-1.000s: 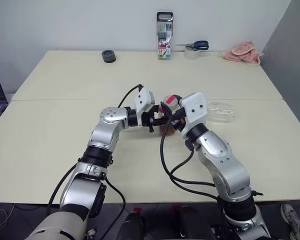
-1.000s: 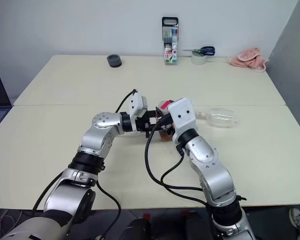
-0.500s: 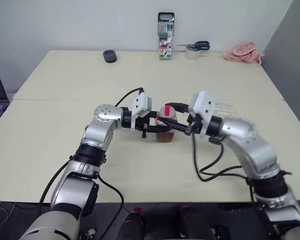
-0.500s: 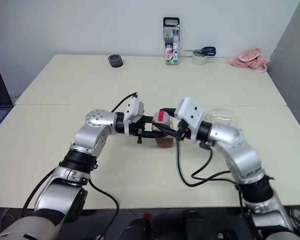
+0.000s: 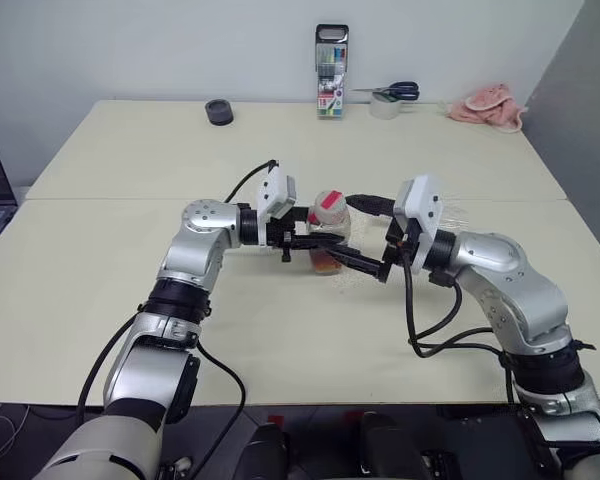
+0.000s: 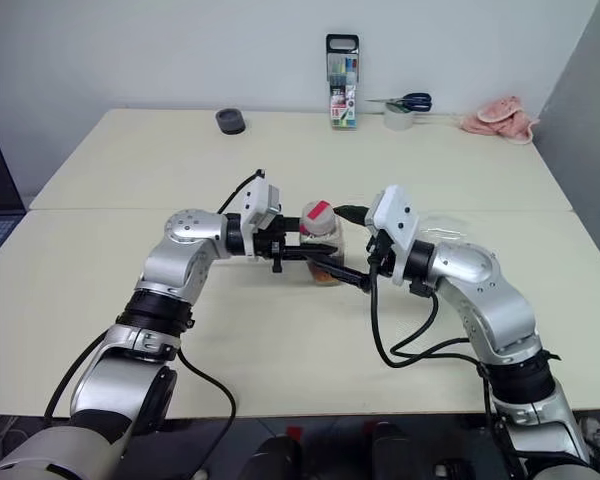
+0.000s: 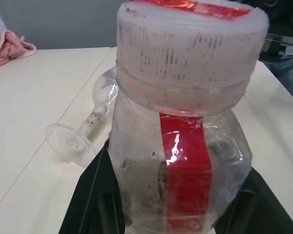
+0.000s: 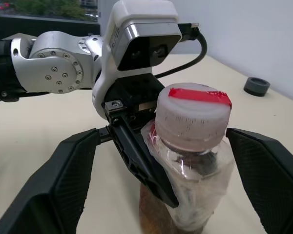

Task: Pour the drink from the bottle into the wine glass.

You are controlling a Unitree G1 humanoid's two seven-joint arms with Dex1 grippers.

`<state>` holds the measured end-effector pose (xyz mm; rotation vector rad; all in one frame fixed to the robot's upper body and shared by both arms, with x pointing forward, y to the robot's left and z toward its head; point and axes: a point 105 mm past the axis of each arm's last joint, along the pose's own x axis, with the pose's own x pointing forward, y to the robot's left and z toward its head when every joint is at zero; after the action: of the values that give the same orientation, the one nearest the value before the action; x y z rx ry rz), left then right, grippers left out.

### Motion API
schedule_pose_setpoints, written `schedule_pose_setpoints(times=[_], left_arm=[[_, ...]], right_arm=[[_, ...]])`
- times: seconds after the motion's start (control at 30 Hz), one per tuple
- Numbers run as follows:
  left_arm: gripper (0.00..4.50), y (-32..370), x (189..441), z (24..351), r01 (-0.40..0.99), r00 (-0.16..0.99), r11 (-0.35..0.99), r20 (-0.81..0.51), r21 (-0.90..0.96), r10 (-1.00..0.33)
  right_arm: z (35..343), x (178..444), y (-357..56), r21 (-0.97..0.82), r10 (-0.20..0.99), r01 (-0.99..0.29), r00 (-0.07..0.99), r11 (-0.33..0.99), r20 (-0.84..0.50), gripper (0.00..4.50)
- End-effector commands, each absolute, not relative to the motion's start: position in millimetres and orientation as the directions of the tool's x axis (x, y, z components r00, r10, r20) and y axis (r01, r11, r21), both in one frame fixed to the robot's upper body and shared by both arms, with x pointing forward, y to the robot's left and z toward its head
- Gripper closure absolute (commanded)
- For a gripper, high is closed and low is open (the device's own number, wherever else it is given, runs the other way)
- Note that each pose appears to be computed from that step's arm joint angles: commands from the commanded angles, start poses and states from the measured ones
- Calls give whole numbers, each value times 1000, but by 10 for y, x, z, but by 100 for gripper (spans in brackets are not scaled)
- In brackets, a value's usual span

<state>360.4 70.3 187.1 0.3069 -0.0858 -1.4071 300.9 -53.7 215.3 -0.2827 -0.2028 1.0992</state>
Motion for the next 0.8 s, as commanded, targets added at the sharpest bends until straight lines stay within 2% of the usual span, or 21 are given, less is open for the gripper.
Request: schedule_pose_setpoints(times=[0.03,0.23,0.5,0.8], left_arm=[[281,687,3563,2021,946,152,121,-80,302,-985],[281,679,3525,1983,950,129,95,-98,298,-987],[281,670,3491,1928,953,115,77,-113,293,-987],[281,701,3509,1916,953,126,88,-117,290,-985]], right_arm=[[2347,2918,-463,-385,873,-789,472,479,119,19],[2471,3067,-442,-387,797,-701,572,598,194,19],[2479,3172,-464,-400,767,-667,616,629,178,19],[2409,3162,-673,-431,744,-638,655,638,130,19]])
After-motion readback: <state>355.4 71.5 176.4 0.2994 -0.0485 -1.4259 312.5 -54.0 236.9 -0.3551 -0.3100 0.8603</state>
